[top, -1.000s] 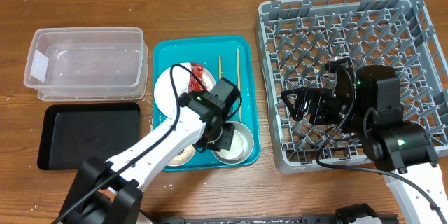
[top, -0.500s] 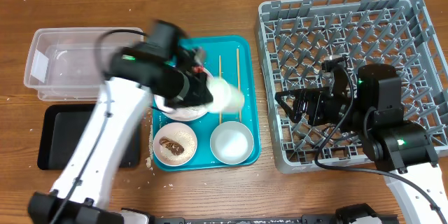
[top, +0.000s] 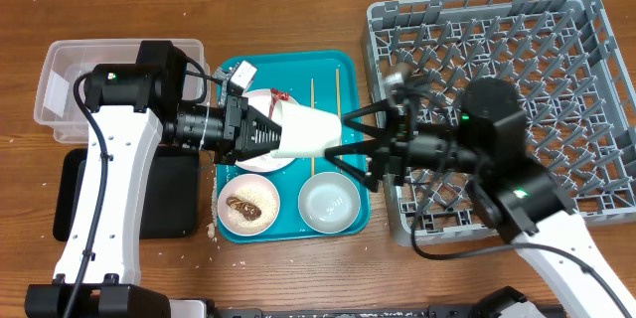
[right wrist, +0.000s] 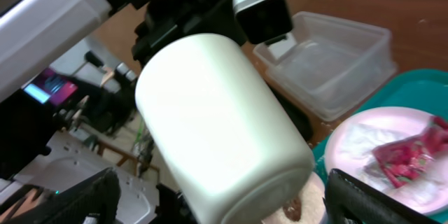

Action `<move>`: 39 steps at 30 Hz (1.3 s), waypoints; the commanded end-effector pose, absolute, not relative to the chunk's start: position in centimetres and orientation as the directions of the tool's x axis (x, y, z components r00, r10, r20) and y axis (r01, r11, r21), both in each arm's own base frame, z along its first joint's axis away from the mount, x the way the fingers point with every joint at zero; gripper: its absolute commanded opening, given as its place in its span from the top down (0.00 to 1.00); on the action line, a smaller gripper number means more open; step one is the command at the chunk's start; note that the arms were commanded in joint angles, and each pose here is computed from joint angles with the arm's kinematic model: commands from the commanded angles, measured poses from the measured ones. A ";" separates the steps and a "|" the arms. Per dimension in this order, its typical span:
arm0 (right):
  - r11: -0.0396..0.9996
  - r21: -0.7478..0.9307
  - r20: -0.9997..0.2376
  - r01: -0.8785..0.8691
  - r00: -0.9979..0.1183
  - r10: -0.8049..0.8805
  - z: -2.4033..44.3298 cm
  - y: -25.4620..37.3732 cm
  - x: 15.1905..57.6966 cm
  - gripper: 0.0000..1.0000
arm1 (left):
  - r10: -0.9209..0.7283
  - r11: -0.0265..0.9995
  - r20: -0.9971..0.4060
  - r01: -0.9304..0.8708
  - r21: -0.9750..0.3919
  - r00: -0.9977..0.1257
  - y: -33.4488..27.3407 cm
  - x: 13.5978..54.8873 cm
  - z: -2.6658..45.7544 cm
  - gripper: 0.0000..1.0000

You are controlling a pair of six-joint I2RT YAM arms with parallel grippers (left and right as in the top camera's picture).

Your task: Sort waste into correct bins and load items into the dishwasher

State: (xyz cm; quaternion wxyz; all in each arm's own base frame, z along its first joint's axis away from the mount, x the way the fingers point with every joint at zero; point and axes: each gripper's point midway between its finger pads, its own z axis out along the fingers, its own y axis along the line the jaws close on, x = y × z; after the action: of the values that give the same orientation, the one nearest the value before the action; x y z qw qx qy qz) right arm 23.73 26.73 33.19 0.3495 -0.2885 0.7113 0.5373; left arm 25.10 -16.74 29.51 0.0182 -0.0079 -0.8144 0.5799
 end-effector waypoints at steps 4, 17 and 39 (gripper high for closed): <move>0.059 0.547 -0.831 -0.835 -0.550 -0.081 34.7 29.8 21.5 0.23 | 0.064 0.275 -0.093 0.107 -0.956 -0.994 -17.1 24.7 31.0 0.96; 0.200 0.552 -0.820 -0.809 -0.570 -0.043 34.1 29.0 23.0 0.48 | 0.068 0.473 -0.104 0.124 -0.872 -0.992 -15.2 25.4 27.6 0.00; 0.991 0.084 -0.382 0.106 -0.915 0.130 18.0 9.7 22.2 0.51 | -0.104 0.766 -0.060 -0.042 -0.641 -0.993 -9.4 28.3 22.7 0.00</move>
State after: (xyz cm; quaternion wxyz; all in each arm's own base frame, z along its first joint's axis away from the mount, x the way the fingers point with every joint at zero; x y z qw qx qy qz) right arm 21.40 10.68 19.02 0.2130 0.0284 0.9739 0.0732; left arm 28.17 -9.61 22.16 -0.0332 0.0389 -0.9367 0.3465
